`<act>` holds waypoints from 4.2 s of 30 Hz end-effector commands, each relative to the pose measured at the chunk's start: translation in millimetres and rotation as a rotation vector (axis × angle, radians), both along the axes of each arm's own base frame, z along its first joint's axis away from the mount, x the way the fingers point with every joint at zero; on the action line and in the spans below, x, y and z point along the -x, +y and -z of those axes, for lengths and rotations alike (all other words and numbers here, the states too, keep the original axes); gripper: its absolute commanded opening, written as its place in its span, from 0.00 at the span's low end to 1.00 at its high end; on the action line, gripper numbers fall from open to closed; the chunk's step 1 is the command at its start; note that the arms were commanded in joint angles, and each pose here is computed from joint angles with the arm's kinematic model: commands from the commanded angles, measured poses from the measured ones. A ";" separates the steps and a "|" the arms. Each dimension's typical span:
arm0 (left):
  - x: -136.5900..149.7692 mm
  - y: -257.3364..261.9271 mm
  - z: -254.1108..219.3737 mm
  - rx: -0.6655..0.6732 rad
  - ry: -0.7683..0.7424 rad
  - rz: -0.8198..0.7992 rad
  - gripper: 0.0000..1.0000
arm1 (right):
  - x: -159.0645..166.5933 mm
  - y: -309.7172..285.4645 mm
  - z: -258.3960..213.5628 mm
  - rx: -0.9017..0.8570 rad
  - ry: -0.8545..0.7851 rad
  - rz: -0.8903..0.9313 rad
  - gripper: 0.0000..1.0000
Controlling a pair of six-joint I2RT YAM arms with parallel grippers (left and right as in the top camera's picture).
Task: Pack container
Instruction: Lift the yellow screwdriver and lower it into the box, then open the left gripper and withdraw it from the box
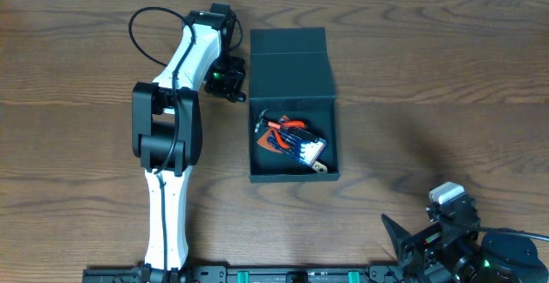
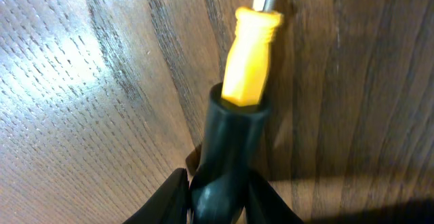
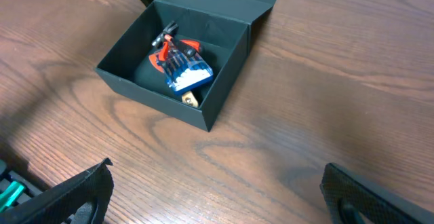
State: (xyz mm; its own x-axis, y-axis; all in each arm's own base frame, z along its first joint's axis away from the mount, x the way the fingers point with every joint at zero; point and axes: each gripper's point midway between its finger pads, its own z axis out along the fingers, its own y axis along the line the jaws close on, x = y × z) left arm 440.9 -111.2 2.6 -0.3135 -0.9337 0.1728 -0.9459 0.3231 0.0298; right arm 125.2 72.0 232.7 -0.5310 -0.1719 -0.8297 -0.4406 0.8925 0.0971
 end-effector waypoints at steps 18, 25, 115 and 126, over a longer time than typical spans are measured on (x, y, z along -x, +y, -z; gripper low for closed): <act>-7.6 1.7 -24.8 -0.003 -0.059 0.001 0.23 | -0.1 -1.2 -0.3 -0.011 0.003 0.015 0.99; -12.8 10.8 -67.9 -0.045 -0.157 0.001 0.23 | -0.1 -1.2 -0.3 -0.011 0.003 0.015 0.99; 168.0 -132.9 -66.4 -0.229 -0.076 0.489 0.44 | -0.1 -1.2 -0.3 -0.011 0.003 0.015 0.99; 167.6 -137.3 -89.9 -0.194 -0.138 0.521 0.45 | -0.1 -1.2 -0.3 -0.011 0.003 0.015 0.99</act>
State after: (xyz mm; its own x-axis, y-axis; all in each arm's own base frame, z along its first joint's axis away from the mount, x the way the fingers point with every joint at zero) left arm 271.3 -249.7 69.8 -0.7390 -0.6722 -0.0461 -0.6735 0.7351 0.0779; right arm 125.1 72.0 232.6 -0.5315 -0.1717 -0.8295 -0.4403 0.8925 0.0974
